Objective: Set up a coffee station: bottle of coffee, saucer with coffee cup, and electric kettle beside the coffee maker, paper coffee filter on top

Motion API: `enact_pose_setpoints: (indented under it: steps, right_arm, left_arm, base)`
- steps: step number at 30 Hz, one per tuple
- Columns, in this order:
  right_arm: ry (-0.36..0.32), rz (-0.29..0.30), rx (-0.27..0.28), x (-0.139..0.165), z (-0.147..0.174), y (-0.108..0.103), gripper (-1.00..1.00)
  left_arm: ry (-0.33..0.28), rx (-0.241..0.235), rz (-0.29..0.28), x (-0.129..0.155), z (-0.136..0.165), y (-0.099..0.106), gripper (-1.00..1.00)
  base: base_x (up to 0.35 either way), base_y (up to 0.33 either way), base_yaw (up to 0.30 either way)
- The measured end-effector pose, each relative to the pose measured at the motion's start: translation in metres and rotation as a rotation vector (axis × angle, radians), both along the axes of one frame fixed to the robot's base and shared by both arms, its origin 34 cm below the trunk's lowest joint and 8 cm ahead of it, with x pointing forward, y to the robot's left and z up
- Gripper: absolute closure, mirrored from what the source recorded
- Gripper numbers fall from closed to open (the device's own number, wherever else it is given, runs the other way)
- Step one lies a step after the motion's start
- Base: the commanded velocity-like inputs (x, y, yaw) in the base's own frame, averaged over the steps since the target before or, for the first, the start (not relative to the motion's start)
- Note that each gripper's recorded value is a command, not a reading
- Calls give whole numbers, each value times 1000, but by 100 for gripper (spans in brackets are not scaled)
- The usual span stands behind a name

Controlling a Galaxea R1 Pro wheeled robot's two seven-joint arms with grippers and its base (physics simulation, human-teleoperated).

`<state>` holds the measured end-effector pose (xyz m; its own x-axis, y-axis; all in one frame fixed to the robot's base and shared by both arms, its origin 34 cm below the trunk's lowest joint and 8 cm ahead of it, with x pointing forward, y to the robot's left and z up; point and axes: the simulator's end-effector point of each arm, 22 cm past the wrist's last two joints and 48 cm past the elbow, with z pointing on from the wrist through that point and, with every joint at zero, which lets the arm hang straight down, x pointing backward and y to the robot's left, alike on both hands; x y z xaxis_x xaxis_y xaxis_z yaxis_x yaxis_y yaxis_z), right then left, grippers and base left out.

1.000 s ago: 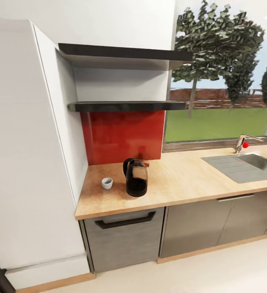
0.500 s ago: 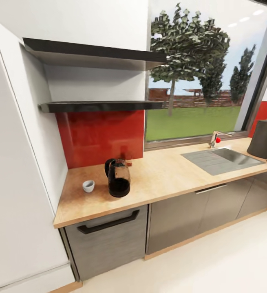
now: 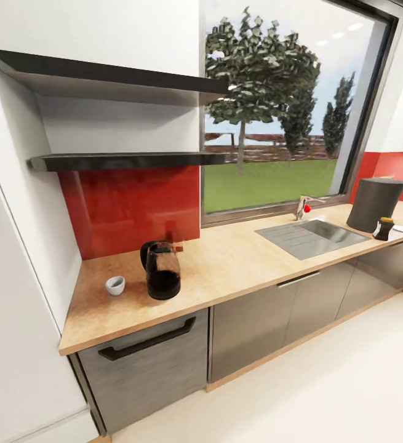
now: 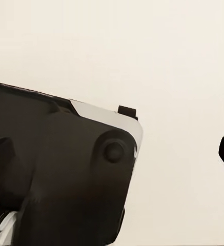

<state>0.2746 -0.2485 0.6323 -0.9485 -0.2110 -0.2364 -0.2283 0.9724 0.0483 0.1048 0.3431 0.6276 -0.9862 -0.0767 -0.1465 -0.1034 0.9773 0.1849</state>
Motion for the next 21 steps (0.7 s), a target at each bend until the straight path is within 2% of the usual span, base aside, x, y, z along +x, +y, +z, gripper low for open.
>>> enact_pose_setpoints:
  steps: [3,7,11,14,18,21]
  right_arm:
    - [-14,-26,12,7,2,3,-100]
    - [-19,-52,18,10,2,3,-100]
    - [-21,-58,16,11,3,1,-100]
    - [-24,-58,14,11,3,0,-100]
    - [-26,-58,13,12,3,0,-100]
    - [-27,-57,14,12,3,0,-100]
  left_arm:
    - [-28,13,-11,15,1,6,-100]
    - [-85,-9,-17,38,1,-11,-100]
    - [-230,-32,-42,78,9,-29,-100]
    - [-349,-78,-79,117,18,-46,-100]
    - [-507,-171,-161,178,37,-66,-100]
    - [-648,-212,-244,240,65,-66,-100]
  base:
    - [0,0,0]
    - [0,0,-56]
    - [0,0,-233]
    - [0,0,-276]
    - [0,0,-213]
    - [0,0,-45]
